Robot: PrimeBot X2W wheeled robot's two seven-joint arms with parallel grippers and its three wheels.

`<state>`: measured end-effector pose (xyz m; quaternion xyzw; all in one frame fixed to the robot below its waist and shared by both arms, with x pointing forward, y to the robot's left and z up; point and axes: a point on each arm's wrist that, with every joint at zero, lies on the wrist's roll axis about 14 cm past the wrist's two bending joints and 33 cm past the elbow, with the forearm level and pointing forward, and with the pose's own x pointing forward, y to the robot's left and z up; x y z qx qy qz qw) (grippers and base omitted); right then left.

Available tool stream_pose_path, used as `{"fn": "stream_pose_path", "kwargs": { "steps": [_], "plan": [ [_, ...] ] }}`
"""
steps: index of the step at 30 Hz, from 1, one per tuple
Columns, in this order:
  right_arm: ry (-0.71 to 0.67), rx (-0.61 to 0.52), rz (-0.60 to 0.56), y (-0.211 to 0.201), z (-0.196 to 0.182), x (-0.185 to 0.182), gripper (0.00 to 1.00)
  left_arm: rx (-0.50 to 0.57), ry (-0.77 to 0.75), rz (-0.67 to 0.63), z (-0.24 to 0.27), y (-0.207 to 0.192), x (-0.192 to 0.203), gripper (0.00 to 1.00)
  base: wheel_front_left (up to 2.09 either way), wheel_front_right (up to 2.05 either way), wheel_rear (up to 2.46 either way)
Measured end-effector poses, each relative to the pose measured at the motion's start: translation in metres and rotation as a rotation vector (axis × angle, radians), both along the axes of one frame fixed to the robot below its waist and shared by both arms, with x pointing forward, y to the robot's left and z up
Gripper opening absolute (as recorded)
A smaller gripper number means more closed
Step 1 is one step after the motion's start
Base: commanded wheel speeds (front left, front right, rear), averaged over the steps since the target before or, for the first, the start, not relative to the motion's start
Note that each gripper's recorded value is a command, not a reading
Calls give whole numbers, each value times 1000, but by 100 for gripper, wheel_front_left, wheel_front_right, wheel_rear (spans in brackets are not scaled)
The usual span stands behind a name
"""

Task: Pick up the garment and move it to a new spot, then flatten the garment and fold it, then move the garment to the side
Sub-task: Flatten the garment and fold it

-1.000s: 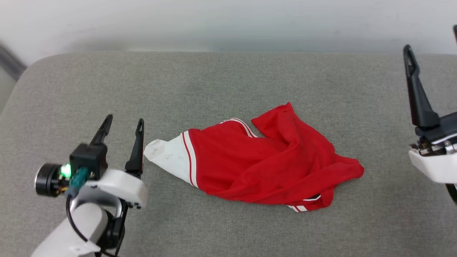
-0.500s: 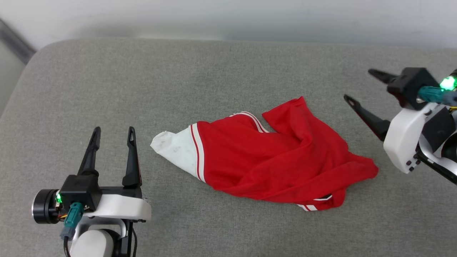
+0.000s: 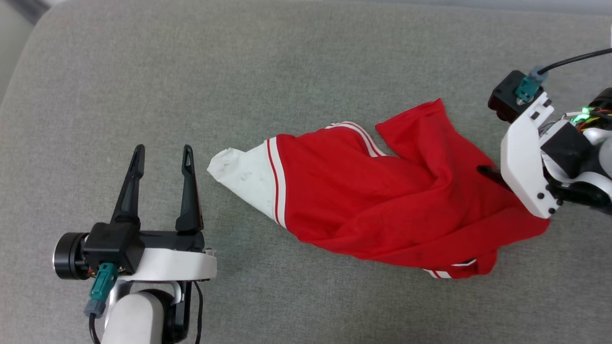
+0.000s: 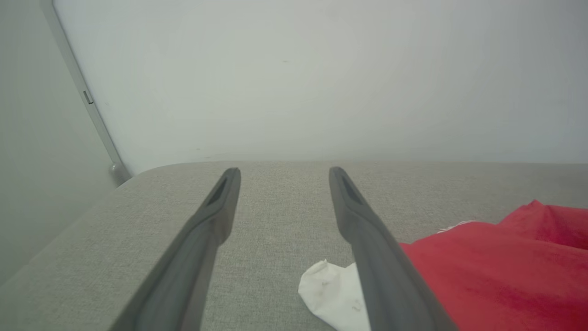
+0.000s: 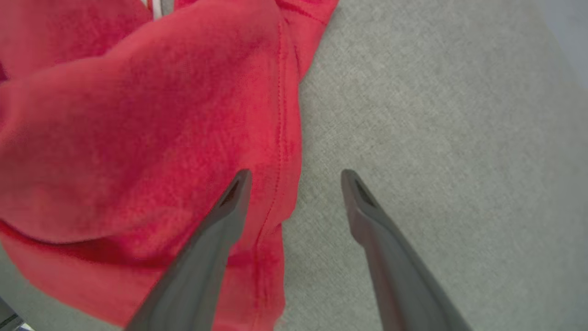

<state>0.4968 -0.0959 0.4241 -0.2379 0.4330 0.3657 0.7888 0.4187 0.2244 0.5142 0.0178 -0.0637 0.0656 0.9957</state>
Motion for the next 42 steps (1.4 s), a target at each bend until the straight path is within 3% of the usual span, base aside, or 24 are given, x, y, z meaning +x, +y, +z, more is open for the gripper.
{"fn": "stream_pose_path", "kwargs": {
  "steps": [6,12,13,14,15,16,21,25,32,37,42],
  "plan": [
    [134,-59,15,3,-55,-10,100,1,27,11,-12,5,7,100,0,0,0],
    [161,-80,35,2,-69,-13,100,1,34,19,-15,8,8,100,0,0,0],
    [155,-78,36,2,-69,-12,95,2,34,18,-15,8,9,100,0,0,0],
    [145,-75,39,3,-67,-11,9,3,33,17,-15,7,9,100,0,0,0],
    [133,-68,44,4,-66,-11,9,1,31,17,-14,7,9,100,0,0,0],
    [123,-61,47,6,-64,-11,0,1,28,17,-13,7,8,100,0,0,0],
    [14,37,65,24,-30,-4,0,-1,12,12,-5,5,1,100,0,0,0],
    [-161,114,93,29,29,11,0,-11,-3,12,3,3,-11,100,0,0,0],
    [-300,180,129,6,98,-20,0,-31,-23,9,12,0,-32,100,0,0,0],
    [-207,209,72,-31,92,-79,0,-42,-13,0,9,-6,-45,100,0,0,0],
    [-17,183,-73,-80,43,-149,0,-46,-7,-25,7,-14,-50,100,0,0,0]
  ]
}}
